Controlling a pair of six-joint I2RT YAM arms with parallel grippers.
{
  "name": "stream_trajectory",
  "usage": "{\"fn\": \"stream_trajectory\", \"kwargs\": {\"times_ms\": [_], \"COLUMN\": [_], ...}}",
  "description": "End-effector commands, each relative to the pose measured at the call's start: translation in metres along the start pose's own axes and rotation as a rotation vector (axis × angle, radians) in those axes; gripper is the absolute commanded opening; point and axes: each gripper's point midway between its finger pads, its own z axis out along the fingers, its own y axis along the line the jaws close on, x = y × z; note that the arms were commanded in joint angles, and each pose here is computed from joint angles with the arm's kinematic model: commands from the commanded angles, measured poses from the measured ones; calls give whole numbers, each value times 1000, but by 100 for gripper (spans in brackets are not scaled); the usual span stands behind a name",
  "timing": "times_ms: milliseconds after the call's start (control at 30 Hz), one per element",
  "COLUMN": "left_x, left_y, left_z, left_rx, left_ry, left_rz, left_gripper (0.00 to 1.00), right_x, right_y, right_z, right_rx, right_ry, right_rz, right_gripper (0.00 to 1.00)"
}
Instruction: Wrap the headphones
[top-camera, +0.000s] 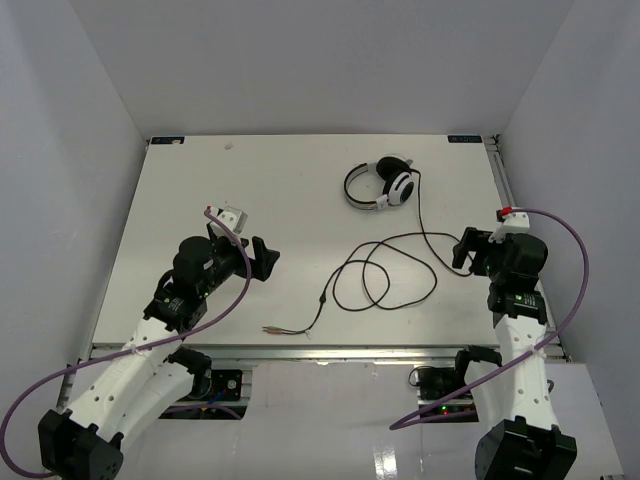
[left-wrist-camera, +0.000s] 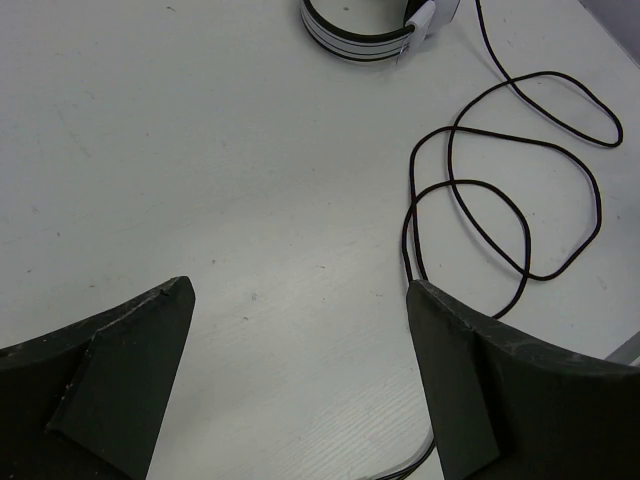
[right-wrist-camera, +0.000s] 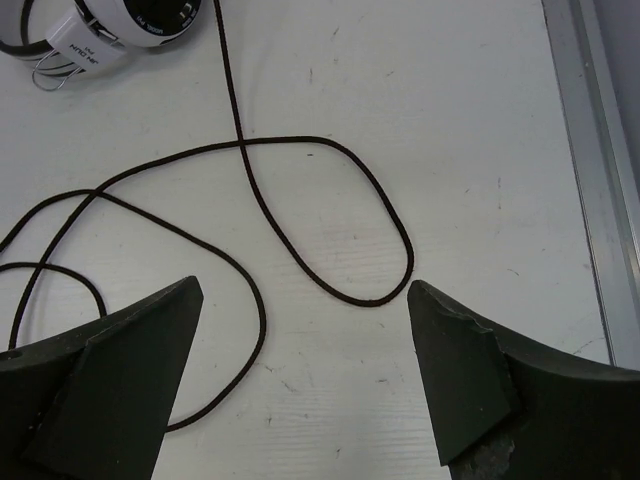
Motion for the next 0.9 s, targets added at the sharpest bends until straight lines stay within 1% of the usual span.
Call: {"fn": "stream_trajectory", "kwargs": {"times_ms": [0,100,167,233,267,333,400,433,500,567,633,667,700,767,867], "left_x": [-14,-13,-11,-11,-11,-11,-12,-12,-14,-14,-13,-14,-14,-15,-17], "left_y": [-4,-4,-4,-4,-4,-2,0,2,6,7,9,11,11,14,19], "left_z": [-2,-1,1,1,2,1,1,0,0,-1,-1,-1,-1,-2,-3], "left_rx": [17,18,21,20,19,9,-5,-12,-35,-44,-57,-66,-68,-83,-110], "left_ry": [-26,-22,-13,-11,-9,-9,-14,-17,-25,-27,-27,-30,-31,-35,-46], "left_rz": [12,11,13,14,14,14,15,14,16,16,19,19,19,24,27], "left_gripper": [98,98,98,98,98,98,98,98,98,98,98,98,98,98,98], "right_x": [-13,-5,10,10,5,3,4,9,-3,-16,-31,-32,-38,-39,-40], "right_y": [30,64,89,102,105,105,127,121,137,156,179,190,198,229,256], "right_z": [-5,-14,-25,-30,-30,-16,-2,15,36,52,71,74,82,94,120], "right_rx": [-213,-463,-676,-795,-818,-776,-767,-670,-588,-556,-558,-578,-590,-713,-753], "right_ry": [-49,-63,-25,5,21,73,131,192,188,196,214,238,235,249,247], "right_rz": [-188,-374,-452,-494,-496,-494,-601,-637,-666,-660,-659,-670,-681,-807,-902], "right_gripper": [90,90,90,90,90,90,90,90,90,90,90,90,90,90,90]}}
